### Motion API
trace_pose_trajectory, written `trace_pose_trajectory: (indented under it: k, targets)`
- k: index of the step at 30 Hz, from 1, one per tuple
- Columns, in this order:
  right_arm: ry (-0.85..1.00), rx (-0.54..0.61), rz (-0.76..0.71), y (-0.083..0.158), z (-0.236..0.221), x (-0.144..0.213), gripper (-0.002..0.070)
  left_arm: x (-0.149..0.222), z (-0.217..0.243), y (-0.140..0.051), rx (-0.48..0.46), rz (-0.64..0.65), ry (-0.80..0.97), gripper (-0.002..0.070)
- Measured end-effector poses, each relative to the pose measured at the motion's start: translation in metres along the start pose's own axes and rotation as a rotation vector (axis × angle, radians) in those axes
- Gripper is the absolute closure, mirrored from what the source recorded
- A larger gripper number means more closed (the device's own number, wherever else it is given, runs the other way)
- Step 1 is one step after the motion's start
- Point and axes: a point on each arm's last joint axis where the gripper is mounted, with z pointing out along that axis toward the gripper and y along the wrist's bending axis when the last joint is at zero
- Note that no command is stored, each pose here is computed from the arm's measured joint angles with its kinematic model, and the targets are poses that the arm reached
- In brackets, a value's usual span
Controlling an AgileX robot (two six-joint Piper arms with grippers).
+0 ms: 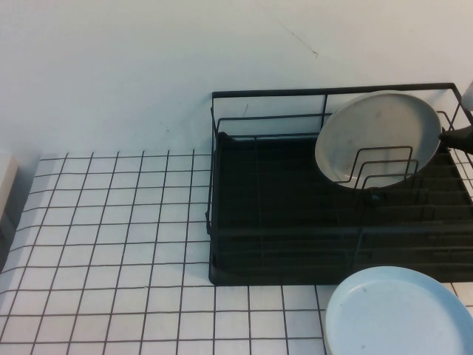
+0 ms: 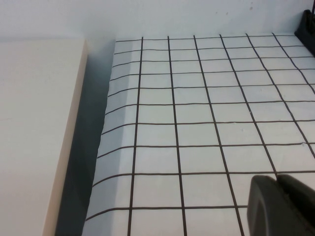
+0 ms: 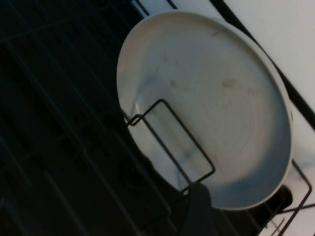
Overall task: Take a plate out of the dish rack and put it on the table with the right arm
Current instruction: Grasp the plate from the shelf
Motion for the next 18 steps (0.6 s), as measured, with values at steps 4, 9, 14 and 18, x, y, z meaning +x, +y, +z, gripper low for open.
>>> trace_pose_trajectory:
  k: [4,9,14,18]
  targets:
    - [-0.016,0.0,-0.096,-0.018,0.025,-0.005,0.0169,0.0,0.0,0.0,0.0,0.0,0.0,0.0678]
    - [-0.011,-0.012,-0.129,-0.034,0.056,-0.003,0.0168,0.0,0.0,0.0,0.0,0.0,0.0,0.0678]
    - [0.006,-0.036,-0.142,-0.042,0.086,0.005,0.0168,0.0,0.0,0.0,0.0,0.0,0.0,0.0678]
    - [0.011,-0.045,-0.134,-0.047,0.103,0.01,0.0169,0.0,0.0,0.0,0.0,0.0,0.0,0.0678]
